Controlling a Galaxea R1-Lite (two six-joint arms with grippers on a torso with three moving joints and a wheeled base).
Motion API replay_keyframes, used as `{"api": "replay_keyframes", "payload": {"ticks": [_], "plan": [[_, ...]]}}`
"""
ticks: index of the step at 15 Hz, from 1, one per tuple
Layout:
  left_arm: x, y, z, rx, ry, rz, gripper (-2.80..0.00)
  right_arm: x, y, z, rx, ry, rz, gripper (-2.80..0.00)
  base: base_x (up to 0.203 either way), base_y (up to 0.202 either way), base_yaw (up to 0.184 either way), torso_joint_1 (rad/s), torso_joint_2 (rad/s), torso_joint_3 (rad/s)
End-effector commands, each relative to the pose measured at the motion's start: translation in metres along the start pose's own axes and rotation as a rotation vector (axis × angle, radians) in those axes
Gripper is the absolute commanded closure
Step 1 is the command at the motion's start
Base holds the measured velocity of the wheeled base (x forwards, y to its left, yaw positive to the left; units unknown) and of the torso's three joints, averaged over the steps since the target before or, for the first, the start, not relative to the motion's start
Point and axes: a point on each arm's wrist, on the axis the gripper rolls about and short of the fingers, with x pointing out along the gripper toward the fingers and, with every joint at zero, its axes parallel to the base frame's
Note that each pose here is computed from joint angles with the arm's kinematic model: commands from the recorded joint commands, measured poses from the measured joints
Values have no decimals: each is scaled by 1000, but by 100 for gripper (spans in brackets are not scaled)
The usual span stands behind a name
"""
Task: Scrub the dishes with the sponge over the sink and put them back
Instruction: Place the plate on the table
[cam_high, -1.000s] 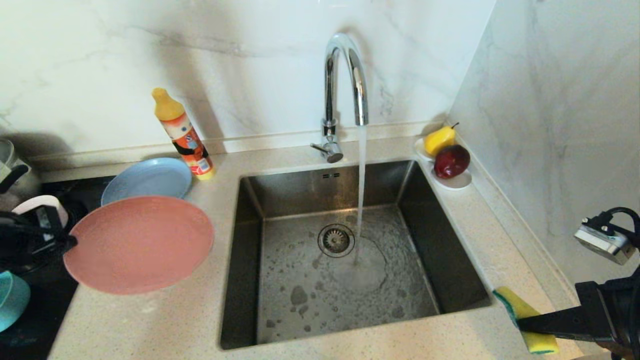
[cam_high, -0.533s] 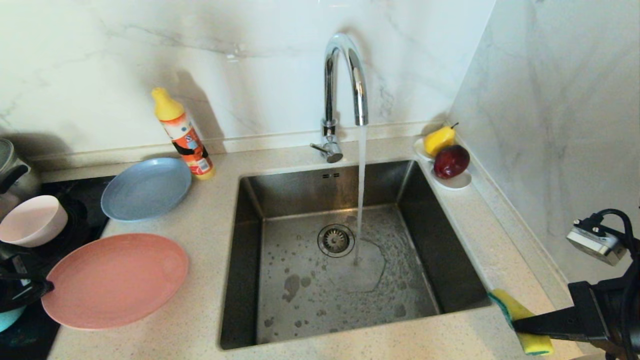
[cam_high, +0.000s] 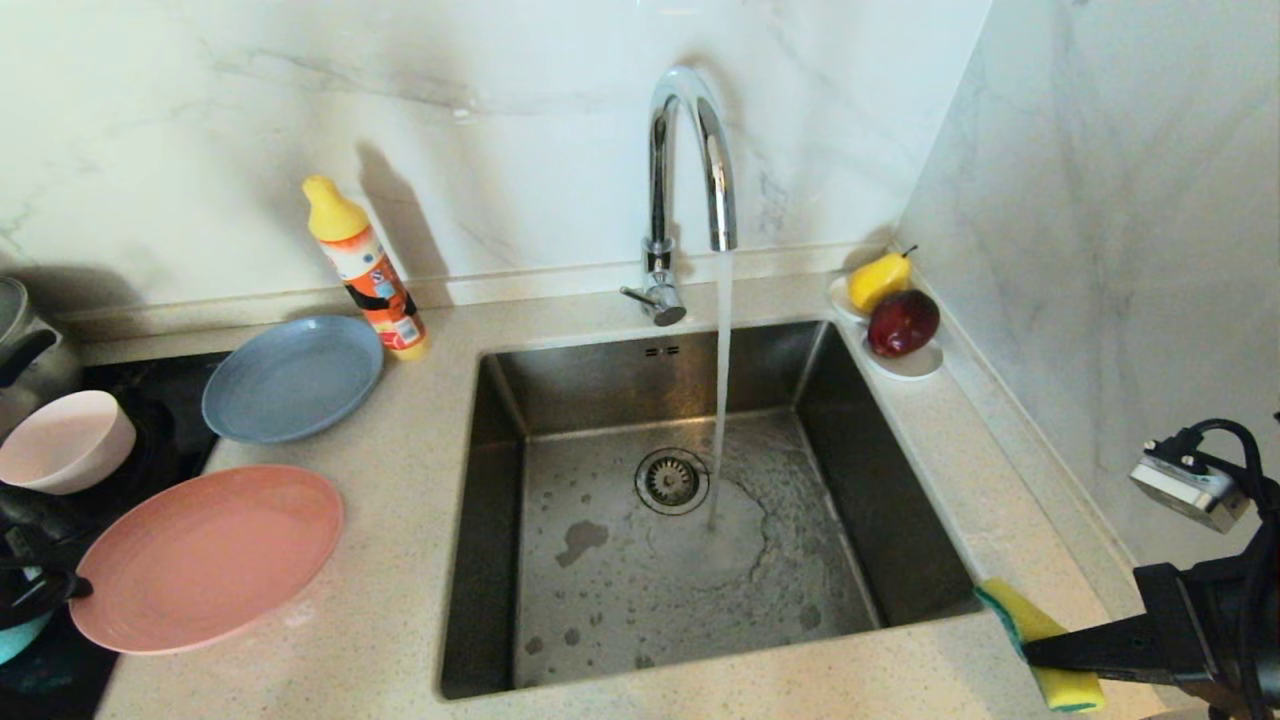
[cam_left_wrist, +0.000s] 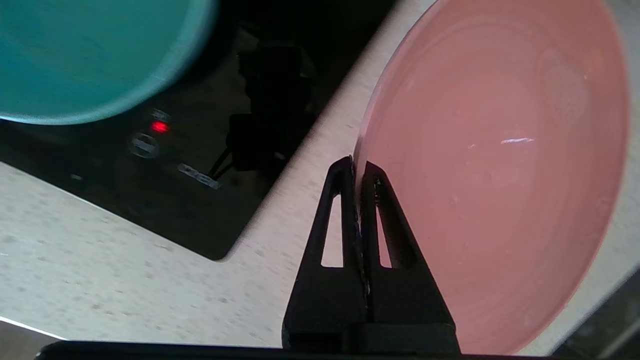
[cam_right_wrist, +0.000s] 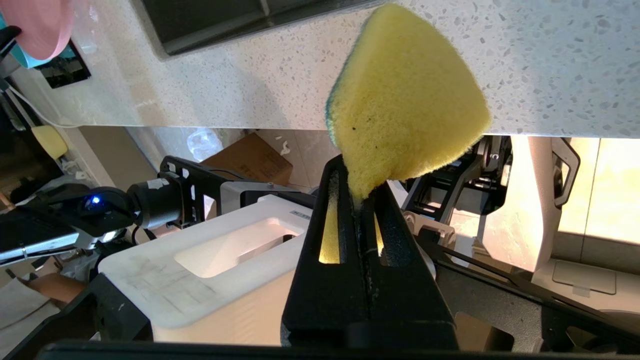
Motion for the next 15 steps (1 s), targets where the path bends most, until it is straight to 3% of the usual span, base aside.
{"api": "replay_keyframes", "payload": {"ticks": [1,2,3,7,10,11,12,15], "plan": [[5,6,2,-14,15,3,0,2,0,2,6,12,8,0,0,0,0,0,0,0],[5,6,1,-14,17,3,-63,2,1,2,6,15,12,0,0,0,0,0,0,0],[4,6,-1,-11,22,-3,-280,3,1,3,7,17,12,0,0,0,0,0,0,0],[-5,1,-8,2,27,-88,-280,3,0,2,9,19,10,0,0,0,0,0,0,0],[-29,-10,-1,37,-62,-144,-280,3,-1,0,9,24,13,0,0,0,0,0,0,0],[-38,-17,7,64,-104,-165,-183,2,0,0,6,21,16,0,0,0,0,0,0,0],[-44,-27,13,101,-135,-195,0,1,0,0,5,16,19,0,0,0,0,0,0,0],[-65,-60,36,228,-249,-292,0,0,1,0,3,15,20,0,0,0,0,0,0,0]]}}
